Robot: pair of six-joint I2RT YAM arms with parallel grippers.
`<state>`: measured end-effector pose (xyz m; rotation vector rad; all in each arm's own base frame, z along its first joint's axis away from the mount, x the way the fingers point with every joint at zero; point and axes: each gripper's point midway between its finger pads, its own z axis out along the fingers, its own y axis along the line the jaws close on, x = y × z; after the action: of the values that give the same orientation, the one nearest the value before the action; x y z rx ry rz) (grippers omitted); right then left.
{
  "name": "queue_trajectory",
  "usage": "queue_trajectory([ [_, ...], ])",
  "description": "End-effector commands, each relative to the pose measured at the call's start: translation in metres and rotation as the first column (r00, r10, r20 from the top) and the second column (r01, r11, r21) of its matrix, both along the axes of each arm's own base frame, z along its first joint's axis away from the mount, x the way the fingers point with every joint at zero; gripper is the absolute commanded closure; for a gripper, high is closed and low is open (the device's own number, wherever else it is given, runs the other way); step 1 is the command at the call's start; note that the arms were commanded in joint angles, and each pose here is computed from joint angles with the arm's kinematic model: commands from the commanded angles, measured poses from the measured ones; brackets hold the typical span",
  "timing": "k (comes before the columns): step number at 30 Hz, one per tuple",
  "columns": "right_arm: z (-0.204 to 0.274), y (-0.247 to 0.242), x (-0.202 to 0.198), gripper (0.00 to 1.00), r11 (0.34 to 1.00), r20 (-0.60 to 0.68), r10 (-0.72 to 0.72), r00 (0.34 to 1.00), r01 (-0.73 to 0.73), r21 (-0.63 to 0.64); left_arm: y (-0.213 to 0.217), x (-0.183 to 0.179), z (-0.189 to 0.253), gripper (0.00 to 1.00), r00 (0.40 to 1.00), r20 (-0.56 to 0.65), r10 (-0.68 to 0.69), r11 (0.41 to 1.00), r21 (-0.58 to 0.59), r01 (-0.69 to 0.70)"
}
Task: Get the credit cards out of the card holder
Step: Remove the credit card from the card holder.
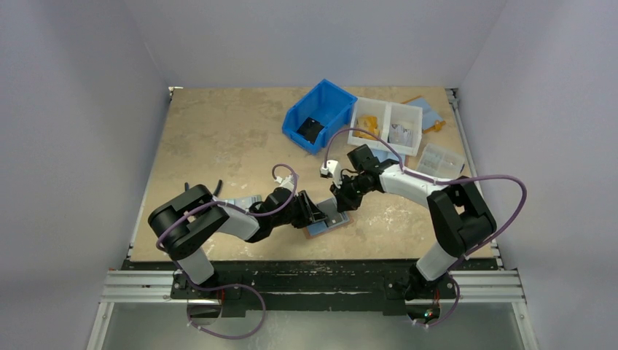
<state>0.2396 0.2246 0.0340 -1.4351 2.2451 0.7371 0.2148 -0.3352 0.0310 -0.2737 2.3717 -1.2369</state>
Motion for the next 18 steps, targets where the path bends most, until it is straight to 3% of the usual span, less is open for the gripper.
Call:
queue_trajectory([
  [1, -0.005, 0.009, -0.006, 0.99, 0.999, -0.014, 0.052, 0.999, -0.052, -0.015, 0.001, 0.006, -0.004, 0.68, 0.999, 0.000, 0.041, 0.999, 0.008, -0.041],
  [13, -0.008, 0.023, -0.030, 1.00, 0.985, -0.081, 0.170, 0.982, -0.172, -0.010, 0.001, 0.007, -0.005, 0.76, 0.999, 0.004, 0.052, 0.999, -0.010, -0.052],
  [18, -0.008, 0.024, -0.032, 1.00, 0.986, -0.098, 0.162, 0.982, -0.164, -0.008, 0.003, 0.007, -0.005, 0.97, 0.998, 0.012, 0.056, 0.998, -0.012, -0.056],
])
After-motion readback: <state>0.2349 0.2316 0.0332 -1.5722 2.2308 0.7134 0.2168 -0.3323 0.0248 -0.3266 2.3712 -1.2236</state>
